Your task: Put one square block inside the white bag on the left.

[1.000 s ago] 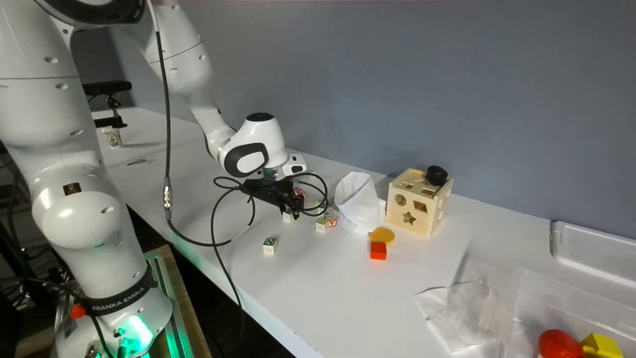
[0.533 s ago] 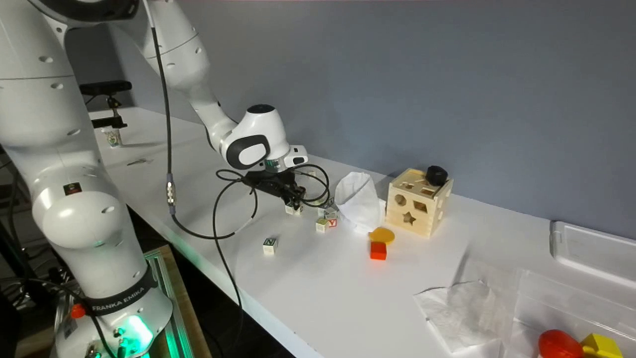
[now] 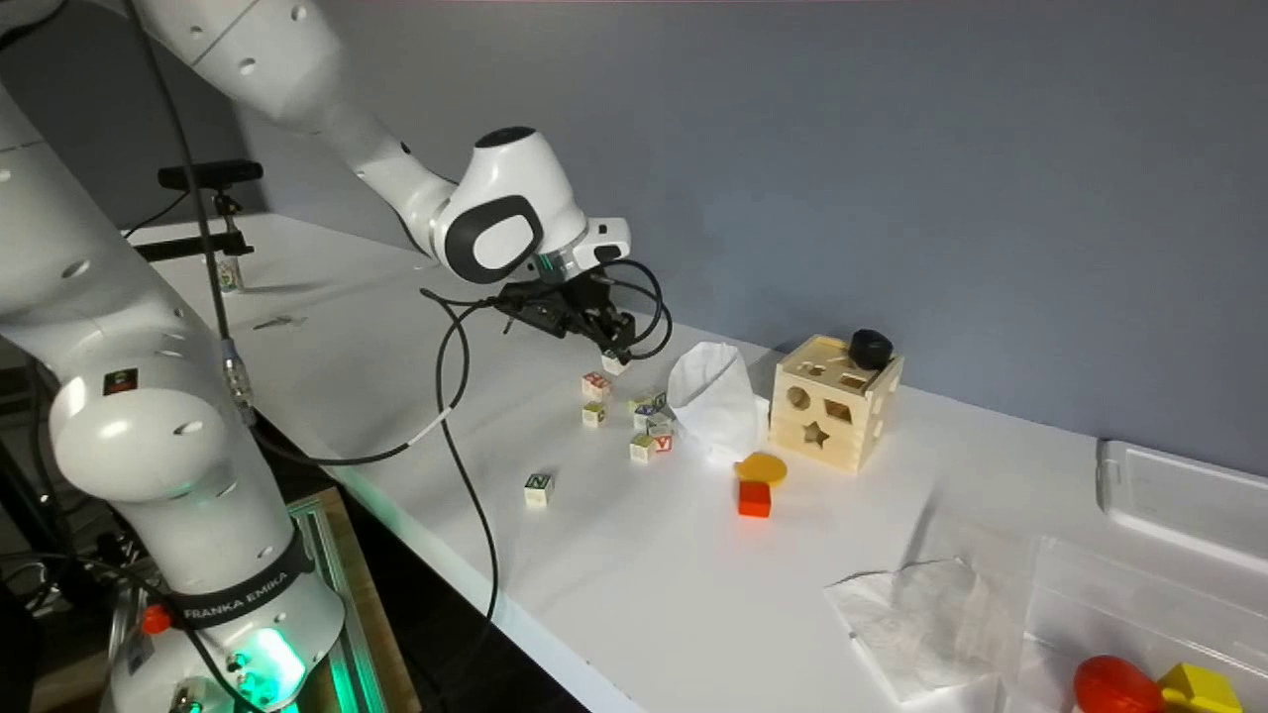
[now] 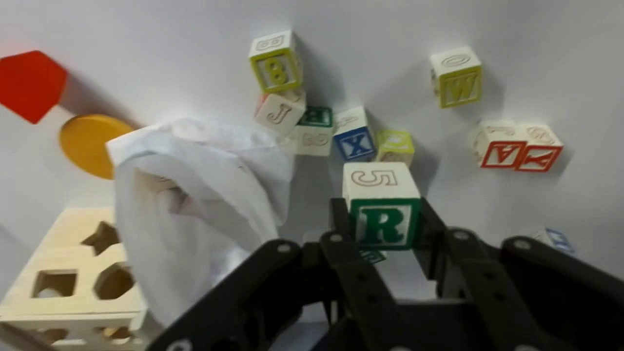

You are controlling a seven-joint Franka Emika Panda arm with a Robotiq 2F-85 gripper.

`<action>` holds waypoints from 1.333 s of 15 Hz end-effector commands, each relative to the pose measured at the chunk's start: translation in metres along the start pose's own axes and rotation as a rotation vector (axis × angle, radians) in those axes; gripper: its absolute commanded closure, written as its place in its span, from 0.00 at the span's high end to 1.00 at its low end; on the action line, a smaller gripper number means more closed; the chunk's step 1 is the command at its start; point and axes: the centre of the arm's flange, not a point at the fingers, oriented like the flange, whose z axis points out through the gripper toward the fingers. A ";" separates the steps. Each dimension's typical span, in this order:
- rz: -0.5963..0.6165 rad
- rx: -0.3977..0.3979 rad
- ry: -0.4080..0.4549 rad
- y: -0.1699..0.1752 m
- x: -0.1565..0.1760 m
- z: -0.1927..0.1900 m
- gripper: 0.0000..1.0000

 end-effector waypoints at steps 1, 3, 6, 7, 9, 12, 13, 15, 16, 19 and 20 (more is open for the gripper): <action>0.078 -0.108 0.053 0.022 -0.001 -0.029 0.09; 0.099 -0.149 0.085 0.036 0.000 -0.033 0.09; 0.095 -0.183 0.131 0.052 0.001 -0.033 0.09; 0.086 -0.194 0.153 0.056 0.002 -0.033 0.09; 0.083 -0.203 0.185 0.064 0.002 -0.030 0.09; 0.090 -0.196 0.228 0.075 0.003 -0.023 0.09; 0.092 -0.195 0.243 0.077 0.003 -0.020 0.09; 0.098 -0.178 0.254 0.081 0.003 -0.010 0.09; 0.096 -0.171 0.260 0.082 0.003 -0.005 0.09; 0.098 -0.157 0.270 0.085 0.001 0.011 0.09; 0.100 -0.152 0.274 0.086 0.001 0.017 0.09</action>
